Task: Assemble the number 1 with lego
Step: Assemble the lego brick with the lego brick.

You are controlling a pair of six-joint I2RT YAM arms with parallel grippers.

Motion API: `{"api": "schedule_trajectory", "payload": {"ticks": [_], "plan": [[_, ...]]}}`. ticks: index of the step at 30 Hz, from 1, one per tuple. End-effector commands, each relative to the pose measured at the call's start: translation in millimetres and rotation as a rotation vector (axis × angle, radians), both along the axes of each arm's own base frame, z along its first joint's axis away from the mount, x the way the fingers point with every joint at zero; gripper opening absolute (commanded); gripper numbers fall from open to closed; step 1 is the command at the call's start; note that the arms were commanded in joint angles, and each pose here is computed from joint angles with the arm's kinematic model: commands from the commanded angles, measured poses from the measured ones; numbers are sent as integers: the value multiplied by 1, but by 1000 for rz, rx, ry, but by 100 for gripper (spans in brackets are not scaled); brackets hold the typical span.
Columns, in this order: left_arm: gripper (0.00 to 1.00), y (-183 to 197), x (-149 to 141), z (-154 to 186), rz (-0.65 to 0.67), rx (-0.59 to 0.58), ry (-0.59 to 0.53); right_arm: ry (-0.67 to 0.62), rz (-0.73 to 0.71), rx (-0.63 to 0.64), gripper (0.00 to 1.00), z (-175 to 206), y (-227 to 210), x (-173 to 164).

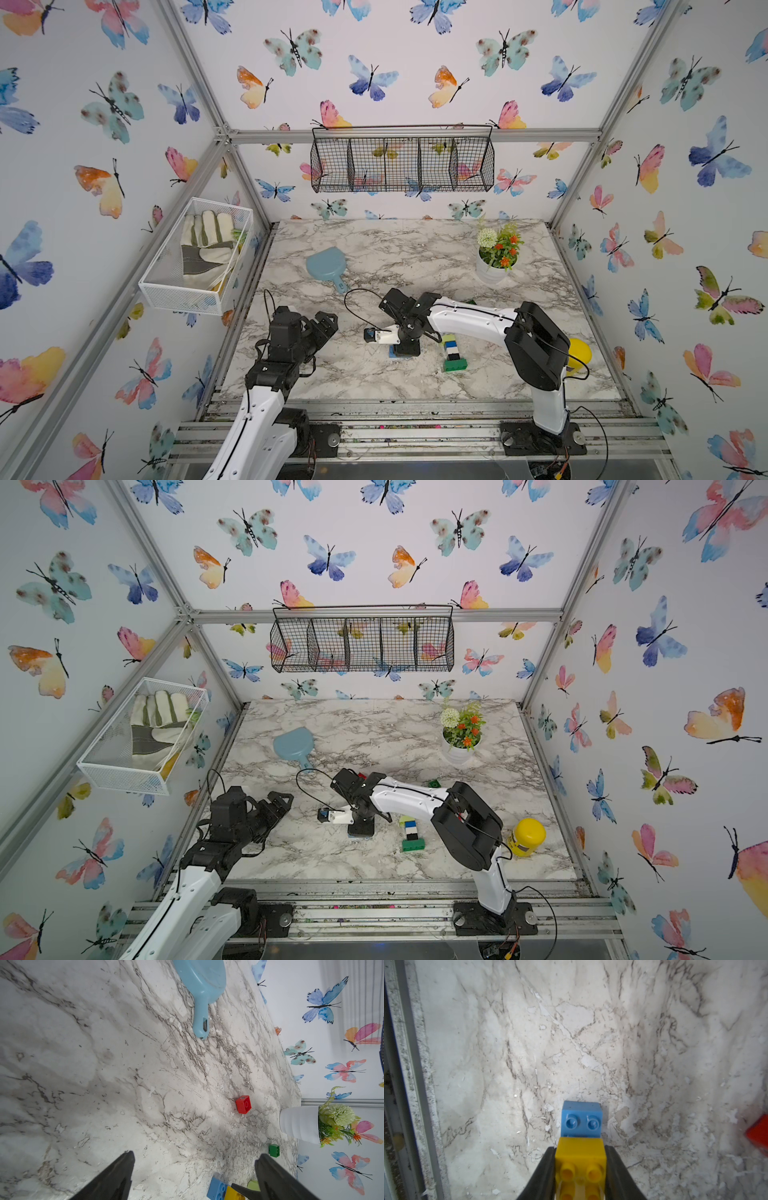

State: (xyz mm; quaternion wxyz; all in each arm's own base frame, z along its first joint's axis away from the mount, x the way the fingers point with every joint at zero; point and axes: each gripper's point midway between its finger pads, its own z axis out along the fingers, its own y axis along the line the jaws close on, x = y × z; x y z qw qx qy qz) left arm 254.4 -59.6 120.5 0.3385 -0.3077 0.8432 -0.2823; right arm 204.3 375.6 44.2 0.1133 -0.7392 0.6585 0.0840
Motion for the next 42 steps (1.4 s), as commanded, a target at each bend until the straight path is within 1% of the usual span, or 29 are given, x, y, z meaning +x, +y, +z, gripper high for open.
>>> {"api": "schedule_trajectory", "payload": {"ticks": [1,13,23,27,28,30,32,36,37,39,40,42], "plan": [[96,0,-2,-6,-18,3,14,-6,13,-16,7,-7,3,0],[96,2,-2,-7,-19,3,14,8,-9,-62,7,-26,-5,-2],[95,3,-2,-7,-19,1,16,45,-17,-121,2,-53,-19,-10],[95,5,-3,-6,-17,4,17,58,-18,-123,4,-57,-20,-12],[95,5,-3,-6,-17,3,16,58,-23,-116,8,-55,-18,-11],[95,5,-3,-6,-18,4,17,62,-33,-93,24,-48,-12,-10],[95,4,-3,-4,-21,3,12,71,-39,-38,38,-35,0,-10],[95,5,-2,-1,-22,6,8,52,-35,64,58,-5,16,-7],[95,5,-2,0,-23,9,8,46,-36,84,66,1,18,-6],[95,6,-2,1,-23,10,7,33,-34,114,86,13,21,-6],[95,6,-2,2,-23,12,4,30,-35,123,92,17,21,-5],[95,6,-2,4,-25,15,1,20,-39,146,95,27,23,-4]]}}
